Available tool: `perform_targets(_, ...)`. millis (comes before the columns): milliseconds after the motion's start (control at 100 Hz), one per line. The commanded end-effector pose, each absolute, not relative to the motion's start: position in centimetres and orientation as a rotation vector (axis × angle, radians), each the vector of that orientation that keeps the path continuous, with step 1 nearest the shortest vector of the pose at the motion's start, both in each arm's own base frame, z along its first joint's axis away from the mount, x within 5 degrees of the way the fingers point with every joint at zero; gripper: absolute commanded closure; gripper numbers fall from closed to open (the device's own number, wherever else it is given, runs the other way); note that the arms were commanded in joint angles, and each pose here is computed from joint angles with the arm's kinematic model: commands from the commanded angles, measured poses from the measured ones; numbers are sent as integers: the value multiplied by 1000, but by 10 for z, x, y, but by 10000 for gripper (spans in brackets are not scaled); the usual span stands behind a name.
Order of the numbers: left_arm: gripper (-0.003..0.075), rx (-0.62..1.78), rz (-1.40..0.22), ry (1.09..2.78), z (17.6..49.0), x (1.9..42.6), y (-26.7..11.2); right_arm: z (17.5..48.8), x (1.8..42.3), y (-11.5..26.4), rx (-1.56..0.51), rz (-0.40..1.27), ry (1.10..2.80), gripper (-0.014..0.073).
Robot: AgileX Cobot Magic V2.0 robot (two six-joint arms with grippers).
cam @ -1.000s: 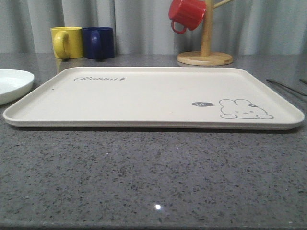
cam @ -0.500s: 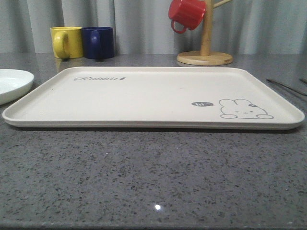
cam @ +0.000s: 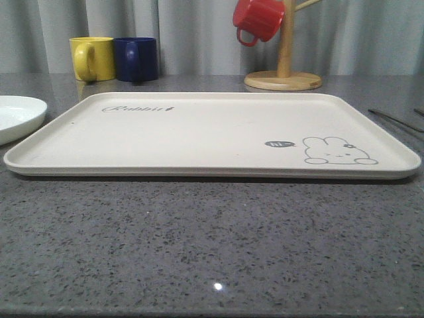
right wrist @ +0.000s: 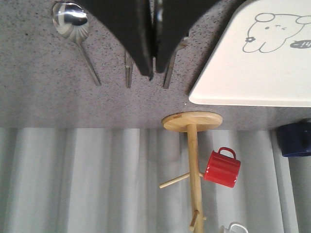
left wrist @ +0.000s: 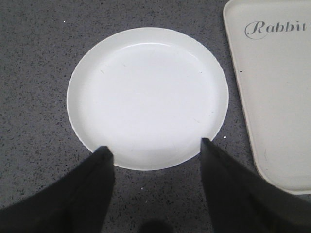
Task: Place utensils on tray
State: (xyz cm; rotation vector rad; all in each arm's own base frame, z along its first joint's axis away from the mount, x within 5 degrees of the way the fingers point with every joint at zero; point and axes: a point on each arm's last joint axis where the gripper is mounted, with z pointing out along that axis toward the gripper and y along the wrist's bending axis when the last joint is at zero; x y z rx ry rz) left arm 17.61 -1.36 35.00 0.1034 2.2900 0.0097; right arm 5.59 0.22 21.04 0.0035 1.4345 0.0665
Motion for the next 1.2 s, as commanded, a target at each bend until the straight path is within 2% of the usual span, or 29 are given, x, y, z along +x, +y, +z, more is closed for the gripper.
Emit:
perform_targets(0,270,99,3,2179,368,179,-14,225,52,2,-3,55,1314,663)
perform_targets(240,270,-14,70,2203,366,199,3,225,52,2,-3,55,1314,663)
perform_targets(500,270,-187,85,2321,352,248,32,225,52,2,-3,55,1314,663)
perform_targets(880,270,-112,120,2516,315,322,44,225,52,2,-3,55,1314,663)
perform_targets(1190,270,-110,120,2579,296,338,46,225,52,2,-3,55,1314,663)
